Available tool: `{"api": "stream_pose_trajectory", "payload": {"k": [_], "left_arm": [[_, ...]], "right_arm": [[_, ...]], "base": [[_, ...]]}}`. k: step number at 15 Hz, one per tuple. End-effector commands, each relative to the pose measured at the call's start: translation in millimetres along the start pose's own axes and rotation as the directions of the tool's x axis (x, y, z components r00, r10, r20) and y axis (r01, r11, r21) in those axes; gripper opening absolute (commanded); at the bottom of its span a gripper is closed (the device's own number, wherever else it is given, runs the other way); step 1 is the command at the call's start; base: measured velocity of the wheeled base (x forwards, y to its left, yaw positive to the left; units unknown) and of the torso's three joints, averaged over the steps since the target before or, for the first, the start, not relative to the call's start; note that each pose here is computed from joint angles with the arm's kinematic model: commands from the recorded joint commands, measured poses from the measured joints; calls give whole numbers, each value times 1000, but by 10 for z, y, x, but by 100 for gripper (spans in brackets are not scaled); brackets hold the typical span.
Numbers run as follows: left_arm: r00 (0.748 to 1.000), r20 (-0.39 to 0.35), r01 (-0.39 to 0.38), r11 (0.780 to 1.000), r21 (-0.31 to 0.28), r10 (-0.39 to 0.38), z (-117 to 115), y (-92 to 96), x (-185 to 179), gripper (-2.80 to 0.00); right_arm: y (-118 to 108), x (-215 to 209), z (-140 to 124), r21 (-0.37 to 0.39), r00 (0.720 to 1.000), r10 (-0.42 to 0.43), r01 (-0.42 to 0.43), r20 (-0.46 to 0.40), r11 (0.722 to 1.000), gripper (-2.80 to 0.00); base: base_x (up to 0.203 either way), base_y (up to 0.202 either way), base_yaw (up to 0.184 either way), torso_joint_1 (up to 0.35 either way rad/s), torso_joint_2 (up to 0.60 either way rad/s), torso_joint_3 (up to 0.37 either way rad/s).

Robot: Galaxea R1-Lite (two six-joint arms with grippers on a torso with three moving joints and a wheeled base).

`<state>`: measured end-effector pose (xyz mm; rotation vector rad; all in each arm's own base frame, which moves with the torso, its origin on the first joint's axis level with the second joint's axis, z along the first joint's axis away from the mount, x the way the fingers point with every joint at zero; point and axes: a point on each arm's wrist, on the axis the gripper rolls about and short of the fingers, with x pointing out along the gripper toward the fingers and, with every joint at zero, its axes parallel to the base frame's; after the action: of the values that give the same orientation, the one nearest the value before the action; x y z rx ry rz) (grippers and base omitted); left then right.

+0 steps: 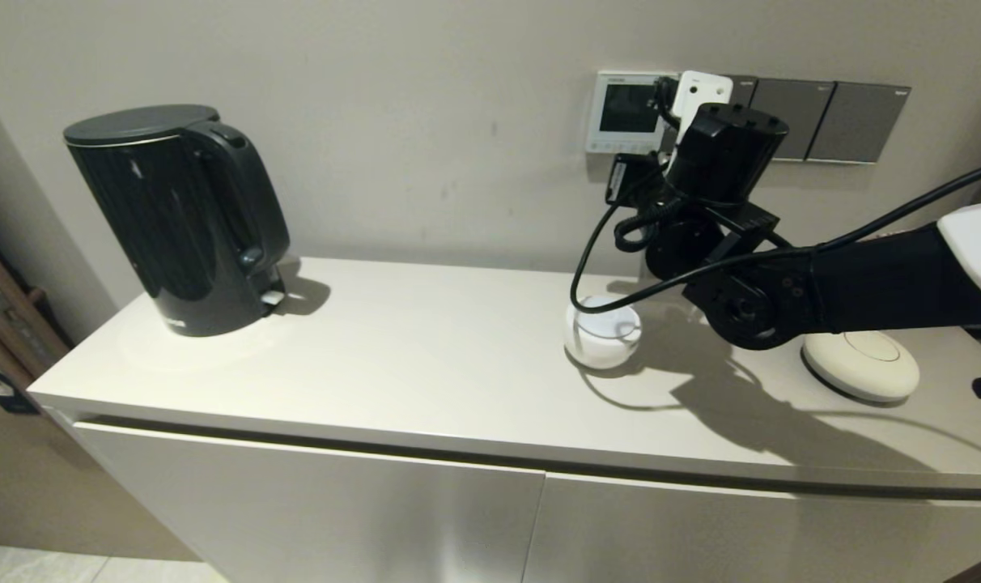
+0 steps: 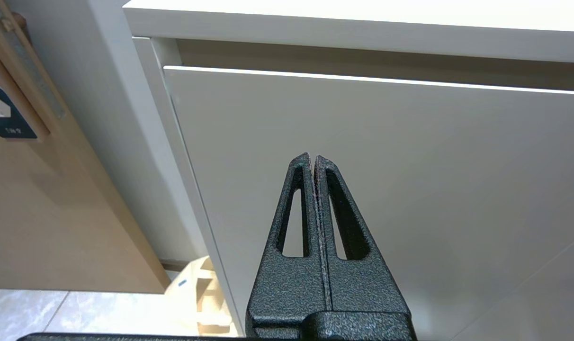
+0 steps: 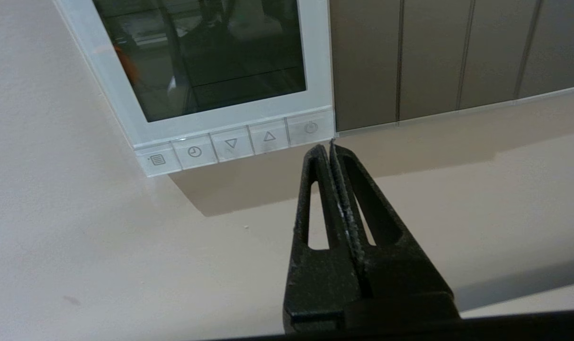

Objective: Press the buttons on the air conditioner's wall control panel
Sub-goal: Turn on the central air conditioner

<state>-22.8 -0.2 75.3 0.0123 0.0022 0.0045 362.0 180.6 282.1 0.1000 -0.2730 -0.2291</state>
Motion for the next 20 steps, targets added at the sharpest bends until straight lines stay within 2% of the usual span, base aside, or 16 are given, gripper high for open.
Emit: {"api": "stream_pose_trajectory", "payload": {"k": [1, 5, 13, 17, 20], "left_arm": [[1000, 1, -2, 1000, 0, 2, 0, 0, 0, -280], [1000, 1, -2, 1000, 0, 2, 0, 0, 0, -280], [1000, -1, 0, 1000, 0, 0, 0, 0, 1, -280], [1000, 0, -1, 1000, 0, 1, 0, 0, 0, -280], [1000, 1, -1, 1000, 0, 1, 0, 0, 0, -280]], "right_arm": [[4, 33, -26, 0, 1000, -3, 3, 2, 1000, -280], [60, 99, -81, 1, 1000, 1, -1, 6, 1000, -280], [10, 196, -75, -5, 1000, -9, 9, 20, 1000, -280], [-1, 78, 85, 16, 999, 5, -6, 36, 1000, -280], [89, -96, 160, 29, 998, 48, -49, 32, 998, -280]], "base": [[0, 0, 0, 0, 0, 0], [0, 0, 0, 0, 0, 0], [0, 0, 0, 0, 0, 0], [0, 0, 0, 0, 0, 0], [0, 0, 0, 0, 0, 0]]}}
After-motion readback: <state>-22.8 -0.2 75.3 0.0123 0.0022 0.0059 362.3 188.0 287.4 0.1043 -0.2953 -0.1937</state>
